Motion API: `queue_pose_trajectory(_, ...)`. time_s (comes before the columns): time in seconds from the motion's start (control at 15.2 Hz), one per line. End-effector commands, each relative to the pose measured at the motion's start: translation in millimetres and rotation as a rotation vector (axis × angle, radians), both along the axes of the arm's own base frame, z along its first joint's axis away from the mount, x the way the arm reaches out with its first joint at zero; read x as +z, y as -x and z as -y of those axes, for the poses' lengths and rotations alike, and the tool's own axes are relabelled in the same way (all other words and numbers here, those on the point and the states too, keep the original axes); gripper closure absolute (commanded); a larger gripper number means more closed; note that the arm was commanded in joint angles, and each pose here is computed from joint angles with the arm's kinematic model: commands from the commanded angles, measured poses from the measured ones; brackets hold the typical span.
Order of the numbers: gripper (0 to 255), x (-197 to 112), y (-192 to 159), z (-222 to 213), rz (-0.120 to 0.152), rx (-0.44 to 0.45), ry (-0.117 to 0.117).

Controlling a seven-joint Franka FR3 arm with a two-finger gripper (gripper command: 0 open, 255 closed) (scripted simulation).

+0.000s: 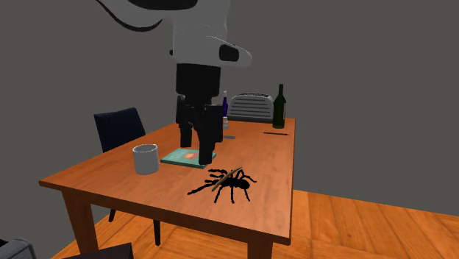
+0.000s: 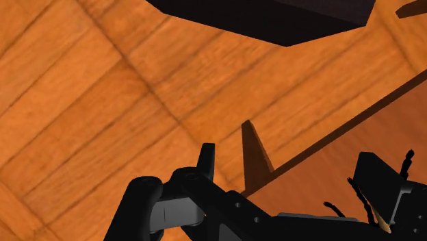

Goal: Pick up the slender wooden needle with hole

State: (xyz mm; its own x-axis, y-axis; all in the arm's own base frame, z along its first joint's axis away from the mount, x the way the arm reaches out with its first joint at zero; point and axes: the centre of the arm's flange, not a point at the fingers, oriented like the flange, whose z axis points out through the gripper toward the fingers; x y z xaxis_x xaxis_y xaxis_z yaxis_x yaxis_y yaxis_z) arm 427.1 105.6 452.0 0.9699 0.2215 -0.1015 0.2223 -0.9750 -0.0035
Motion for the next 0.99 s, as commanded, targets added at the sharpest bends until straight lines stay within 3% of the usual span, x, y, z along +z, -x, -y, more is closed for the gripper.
queue_pose_trajectory(0.0,0,-15.8,-16.4,-18.7,0.004,0.033,-0.006)
queue_pose_trajectory(0.92,0,-107.8,-102.4,-148.5,0.023,0.258,-0.043)
